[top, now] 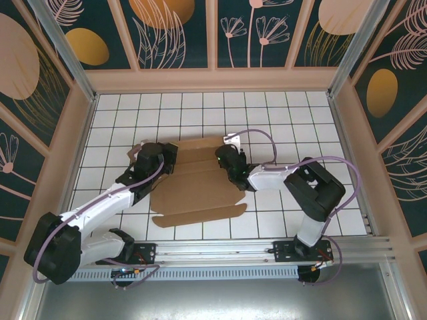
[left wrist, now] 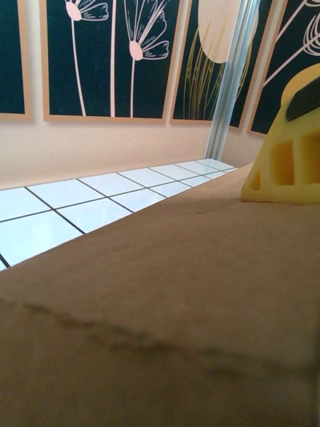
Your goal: Fold the paper box
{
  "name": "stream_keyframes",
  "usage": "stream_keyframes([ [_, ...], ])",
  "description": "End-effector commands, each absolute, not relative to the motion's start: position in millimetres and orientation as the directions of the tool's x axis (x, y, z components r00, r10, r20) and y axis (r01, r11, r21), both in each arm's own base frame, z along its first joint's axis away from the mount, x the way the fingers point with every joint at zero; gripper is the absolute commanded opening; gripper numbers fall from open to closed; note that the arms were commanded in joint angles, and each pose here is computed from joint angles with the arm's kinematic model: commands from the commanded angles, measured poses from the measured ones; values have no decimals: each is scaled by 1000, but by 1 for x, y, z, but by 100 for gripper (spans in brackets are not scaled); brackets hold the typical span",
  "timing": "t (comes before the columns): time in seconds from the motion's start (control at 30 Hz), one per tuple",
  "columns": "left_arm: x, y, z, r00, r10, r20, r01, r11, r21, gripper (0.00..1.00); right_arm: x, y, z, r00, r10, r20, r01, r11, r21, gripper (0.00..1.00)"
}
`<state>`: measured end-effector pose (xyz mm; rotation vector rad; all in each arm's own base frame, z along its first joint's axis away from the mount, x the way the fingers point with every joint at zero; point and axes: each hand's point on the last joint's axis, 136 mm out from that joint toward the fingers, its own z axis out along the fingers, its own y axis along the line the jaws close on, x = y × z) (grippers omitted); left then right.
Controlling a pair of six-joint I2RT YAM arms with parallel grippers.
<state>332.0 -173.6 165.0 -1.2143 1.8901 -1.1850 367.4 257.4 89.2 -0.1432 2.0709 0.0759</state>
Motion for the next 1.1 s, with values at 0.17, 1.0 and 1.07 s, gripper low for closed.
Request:
stream_keyframes([
  [0.17, 307, -159, 106, -418, -907, -51, -525, 287, -801, 0, 348, 243, 130, -334, -74, -940, -269, 963, 20, 70],
  [1.0, 306, -157, 114, -409, -911, -50, -523, 279, -806, 0, 350, 254, 109, -249, -239, -938, -455, 884, -105, 73],
  [1.07, 306, -157, 115, -409, -911, -49, -521, 277, -807, 0, 361, 254, 103, -263, -261, -929, -421, 897, -133, 69],
])
